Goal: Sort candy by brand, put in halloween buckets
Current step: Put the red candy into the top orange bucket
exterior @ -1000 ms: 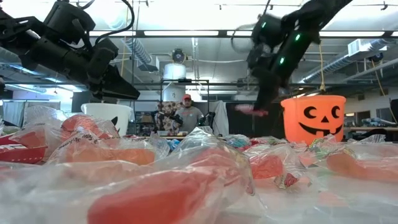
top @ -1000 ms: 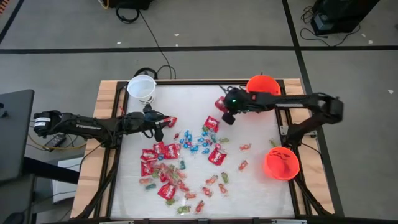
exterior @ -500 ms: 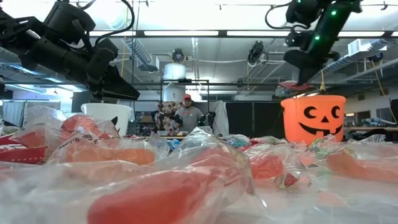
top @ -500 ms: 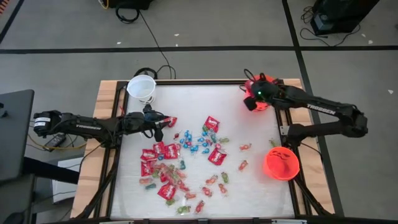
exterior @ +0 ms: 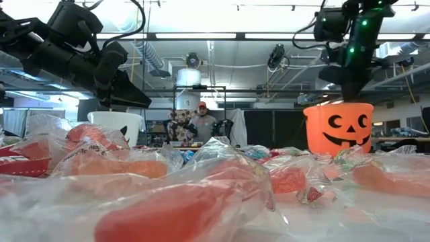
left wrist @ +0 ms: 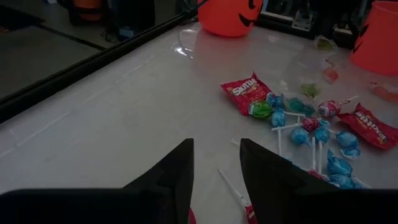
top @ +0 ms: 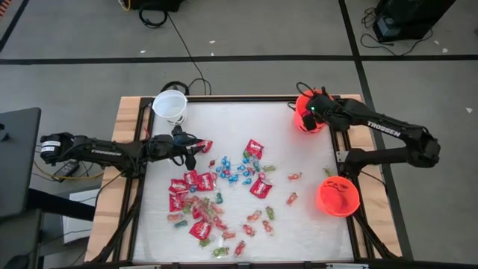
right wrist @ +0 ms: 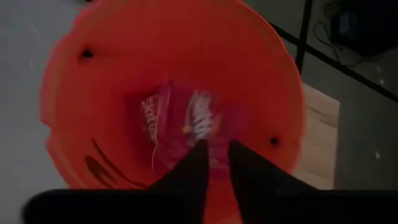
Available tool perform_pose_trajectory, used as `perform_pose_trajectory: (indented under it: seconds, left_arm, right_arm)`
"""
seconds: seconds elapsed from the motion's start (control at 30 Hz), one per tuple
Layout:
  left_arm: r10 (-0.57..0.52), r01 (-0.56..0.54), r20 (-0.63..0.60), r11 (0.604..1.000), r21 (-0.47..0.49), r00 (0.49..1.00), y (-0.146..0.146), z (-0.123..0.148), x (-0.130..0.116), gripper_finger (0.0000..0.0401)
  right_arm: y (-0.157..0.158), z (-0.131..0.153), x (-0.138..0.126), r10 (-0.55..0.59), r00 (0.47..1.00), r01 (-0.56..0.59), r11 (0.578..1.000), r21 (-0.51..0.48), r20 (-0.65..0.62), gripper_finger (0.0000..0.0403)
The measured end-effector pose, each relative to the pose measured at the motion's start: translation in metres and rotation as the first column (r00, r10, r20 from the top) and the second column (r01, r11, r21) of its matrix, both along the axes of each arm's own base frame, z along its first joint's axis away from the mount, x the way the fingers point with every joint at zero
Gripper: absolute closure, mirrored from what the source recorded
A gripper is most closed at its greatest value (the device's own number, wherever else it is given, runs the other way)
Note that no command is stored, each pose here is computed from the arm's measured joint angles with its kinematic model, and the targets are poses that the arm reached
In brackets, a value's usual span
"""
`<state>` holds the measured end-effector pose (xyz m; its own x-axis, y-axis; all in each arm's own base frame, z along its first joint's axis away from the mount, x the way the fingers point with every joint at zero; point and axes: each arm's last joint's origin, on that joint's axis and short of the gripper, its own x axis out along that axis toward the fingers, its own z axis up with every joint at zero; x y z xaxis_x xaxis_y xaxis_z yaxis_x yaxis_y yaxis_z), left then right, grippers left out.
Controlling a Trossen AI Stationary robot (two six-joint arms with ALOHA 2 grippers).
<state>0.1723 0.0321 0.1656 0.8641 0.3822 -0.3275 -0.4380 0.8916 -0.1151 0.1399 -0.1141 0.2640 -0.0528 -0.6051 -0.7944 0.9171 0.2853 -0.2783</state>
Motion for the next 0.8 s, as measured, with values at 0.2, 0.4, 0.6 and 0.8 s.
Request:
perform_pose_trajectory:
  seconds: [0.2,0.4,0.6,0.8]
  left_arm:
    - [-0.008,0.008,-0.008,1.0,0.019,1.0,0.0,0.0,0.0,0.0263]
    - [-0.009,0.009,-0.002,1.0,0.024,1.0,0.0,0.001,0.0,0.0263]
    - [-0.009,0.009,-0.001,1.0,0.024,1.0,0.0,0.001,0.0,0.0262]
    - [-0.01,0.01,-0.001,1.0,0.024,1.0,0.0,0.001,0.0,0.0262]
  right_arm:
    - [0.01,0.01,0.028,0.31,0.928,-0.312,0.95,-0.025,0.207,0.0228]
    - [0.029,-0.014,0.084,0.603,0.741,-0.614,0.787,-0.065,0.295,0.0216]
    - [0.04,-0.058,0.13,0.681,0.67,-0.712,0.702,-0.004,0.296,0.0217]
    - [0.043,-0.095,0.153,0.685,0.663,-0.729,0.682,0.054,0.302,0.0217]
